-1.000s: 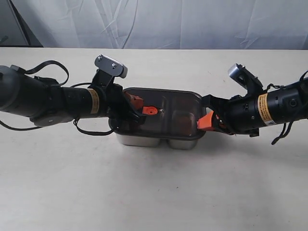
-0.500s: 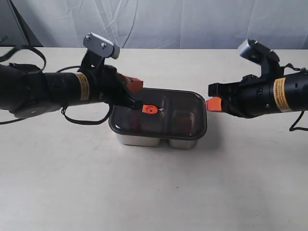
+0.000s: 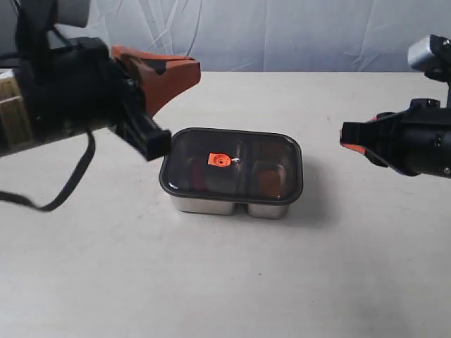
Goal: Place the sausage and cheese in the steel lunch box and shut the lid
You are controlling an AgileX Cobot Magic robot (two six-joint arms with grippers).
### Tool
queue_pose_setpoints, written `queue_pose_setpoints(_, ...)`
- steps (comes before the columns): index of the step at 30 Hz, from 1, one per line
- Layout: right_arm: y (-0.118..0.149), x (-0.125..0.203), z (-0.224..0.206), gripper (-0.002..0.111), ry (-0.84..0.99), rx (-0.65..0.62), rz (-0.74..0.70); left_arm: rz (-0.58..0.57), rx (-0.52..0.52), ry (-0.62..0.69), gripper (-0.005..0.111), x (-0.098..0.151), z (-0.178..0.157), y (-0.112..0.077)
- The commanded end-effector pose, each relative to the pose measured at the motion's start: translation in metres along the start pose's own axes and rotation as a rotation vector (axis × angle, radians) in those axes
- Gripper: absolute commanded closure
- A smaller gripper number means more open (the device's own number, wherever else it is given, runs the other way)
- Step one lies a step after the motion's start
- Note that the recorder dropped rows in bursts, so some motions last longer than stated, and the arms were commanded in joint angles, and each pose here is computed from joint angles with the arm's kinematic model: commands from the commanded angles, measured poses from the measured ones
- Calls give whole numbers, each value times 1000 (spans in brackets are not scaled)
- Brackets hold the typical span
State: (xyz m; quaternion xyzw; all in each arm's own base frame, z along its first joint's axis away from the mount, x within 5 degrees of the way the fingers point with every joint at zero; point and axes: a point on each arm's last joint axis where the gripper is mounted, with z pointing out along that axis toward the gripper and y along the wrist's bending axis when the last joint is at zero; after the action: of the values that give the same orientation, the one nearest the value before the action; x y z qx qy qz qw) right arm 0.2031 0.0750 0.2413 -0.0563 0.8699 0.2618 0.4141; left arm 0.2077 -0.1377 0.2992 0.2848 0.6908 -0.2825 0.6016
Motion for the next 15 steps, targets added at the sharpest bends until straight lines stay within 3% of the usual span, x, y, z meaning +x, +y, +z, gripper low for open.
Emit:
queue_pose_setpoints(1,9,18,-21,109,-41,-14,-42,-22,71,-67,107,0,-42,-31)
queue_pose_setpoints(6,11,37,-40,109,-85,-32,-16,-116,112,-126,107,14,-85,-50)
queue_pose_setpoints(15,14,68,-46,109,-8,-126,48,-184,123,-190,107,38,-128,-61)
